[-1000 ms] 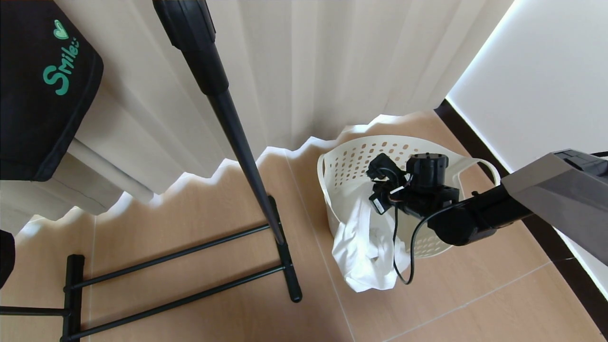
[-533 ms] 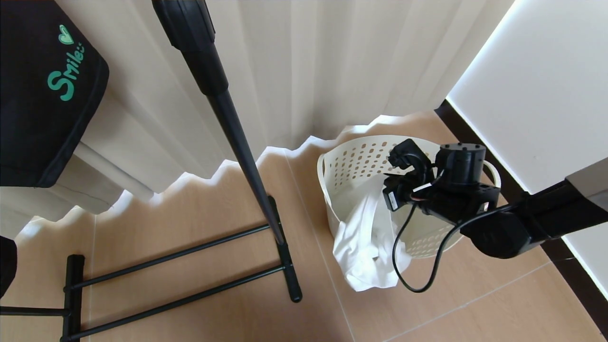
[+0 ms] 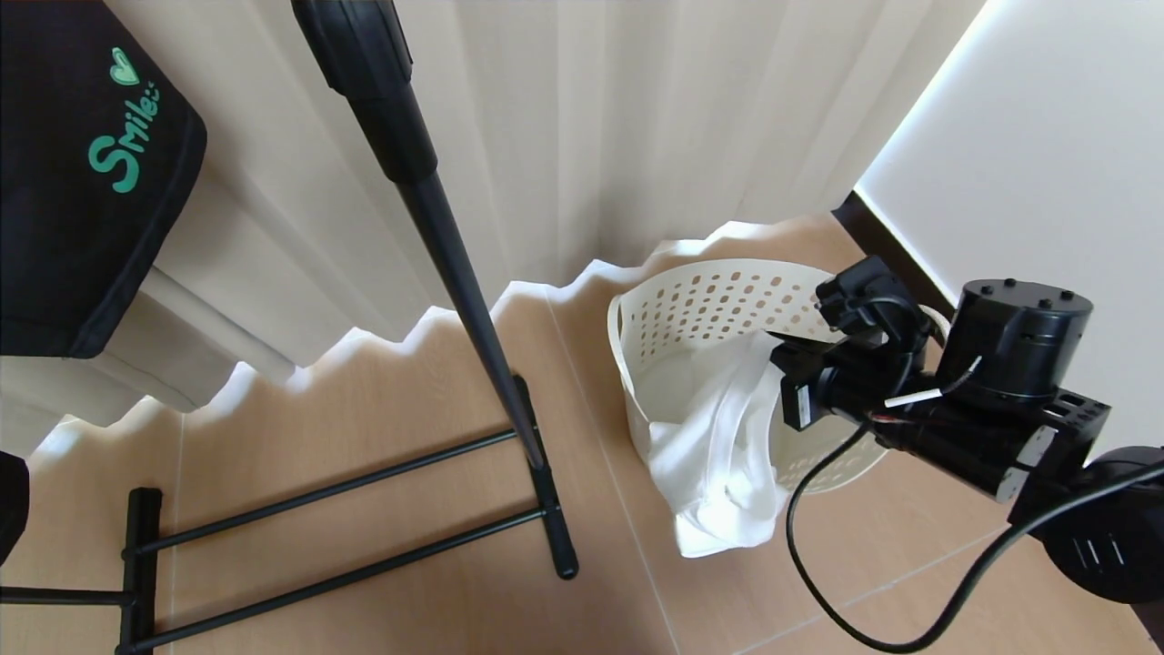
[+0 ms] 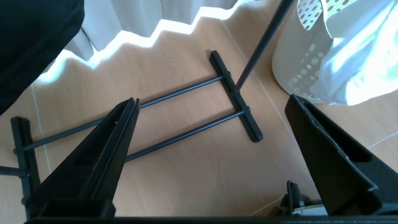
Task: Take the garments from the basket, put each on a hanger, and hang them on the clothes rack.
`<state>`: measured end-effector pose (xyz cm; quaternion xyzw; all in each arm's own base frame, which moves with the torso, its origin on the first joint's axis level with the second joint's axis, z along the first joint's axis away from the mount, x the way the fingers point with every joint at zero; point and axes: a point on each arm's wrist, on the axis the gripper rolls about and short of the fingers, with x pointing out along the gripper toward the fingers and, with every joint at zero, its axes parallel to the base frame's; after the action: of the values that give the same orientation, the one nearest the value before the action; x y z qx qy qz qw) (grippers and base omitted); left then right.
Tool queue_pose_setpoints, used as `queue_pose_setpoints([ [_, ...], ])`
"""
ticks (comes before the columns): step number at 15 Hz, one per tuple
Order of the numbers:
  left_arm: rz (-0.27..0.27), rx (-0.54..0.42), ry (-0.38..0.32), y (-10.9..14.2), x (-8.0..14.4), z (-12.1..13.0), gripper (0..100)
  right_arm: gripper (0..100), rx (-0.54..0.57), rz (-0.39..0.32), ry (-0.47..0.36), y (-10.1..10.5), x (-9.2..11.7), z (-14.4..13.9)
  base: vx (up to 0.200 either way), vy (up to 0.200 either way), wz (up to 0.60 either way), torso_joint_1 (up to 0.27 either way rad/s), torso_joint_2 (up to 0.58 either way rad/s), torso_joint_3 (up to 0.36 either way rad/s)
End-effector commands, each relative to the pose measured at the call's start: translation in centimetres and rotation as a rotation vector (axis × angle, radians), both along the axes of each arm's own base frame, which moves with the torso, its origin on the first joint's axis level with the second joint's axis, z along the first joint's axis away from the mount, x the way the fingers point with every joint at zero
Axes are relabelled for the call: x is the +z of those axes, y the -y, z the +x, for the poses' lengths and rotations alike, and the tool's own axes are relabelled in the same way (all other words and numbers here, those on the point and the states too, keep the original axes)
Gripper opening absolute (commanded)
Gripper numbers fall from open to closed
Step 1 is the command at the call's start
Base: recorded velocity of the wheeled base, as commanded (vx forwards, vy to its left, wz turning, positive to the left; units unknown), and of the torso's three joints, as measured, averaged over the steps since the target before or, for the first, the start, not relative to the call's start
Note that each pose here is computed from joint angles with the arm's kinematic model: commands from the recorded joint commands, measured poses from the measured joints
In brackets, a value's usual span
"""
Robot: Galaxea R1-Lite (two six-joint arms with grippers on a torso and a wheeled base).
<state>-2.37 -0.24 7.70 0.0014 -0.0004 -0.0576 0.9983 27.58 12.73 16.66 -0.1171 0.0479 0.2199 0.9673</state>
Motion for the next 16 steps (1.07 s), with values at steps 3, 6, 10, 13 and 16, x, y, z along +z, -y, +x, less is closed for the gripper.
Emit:
queue_pose_setpoints([
  [3, -0.001, 0.000, -0.001, 0.0, 0.0, 0.0, 100, 0, 0.010, 0.015, 0.033, 0.4, 1.2, -2.1, 0.000, 0.000, 0.00, 0.002, 0.00, 0.038],
  [6, -0.001, 0.002, -0.001, 0.0, 0.0, 0.0, 100, 0, 0.009, 0.015, 0.036, 0.6, 1.3, -2.6, 0.000, 0.000, 0.00, 0.004, 0.00, 0.167],
  [10, -0.001, 0.002, -0.001, 0.0, 0.0, 0.0, 100, 0, 0.010, 0.017, 0.037, 0.7, 1.3, -2.7, 0.000, 0.000, 0.00, 0.002, 0.00, 0.196],
  [13, -0.003, 0.002, -0.002, 0.0, 0.0, 0.0, 100, 0, 0.008, 0.015, 0.033, 0.7, 1.2, -2.6, 0.000, 0.000, 0.00, 0.001, 0.00, 0.201],
  [16, -0.003, 0.002, -0.002, 0.0, 0.0, 0.0, 100, 0, 0.005, 0.016, 0.037, 0.8, 1.3, -2.9, 0.000, 0.000, 0.00, 0.001, 0.00, 0.206],
])
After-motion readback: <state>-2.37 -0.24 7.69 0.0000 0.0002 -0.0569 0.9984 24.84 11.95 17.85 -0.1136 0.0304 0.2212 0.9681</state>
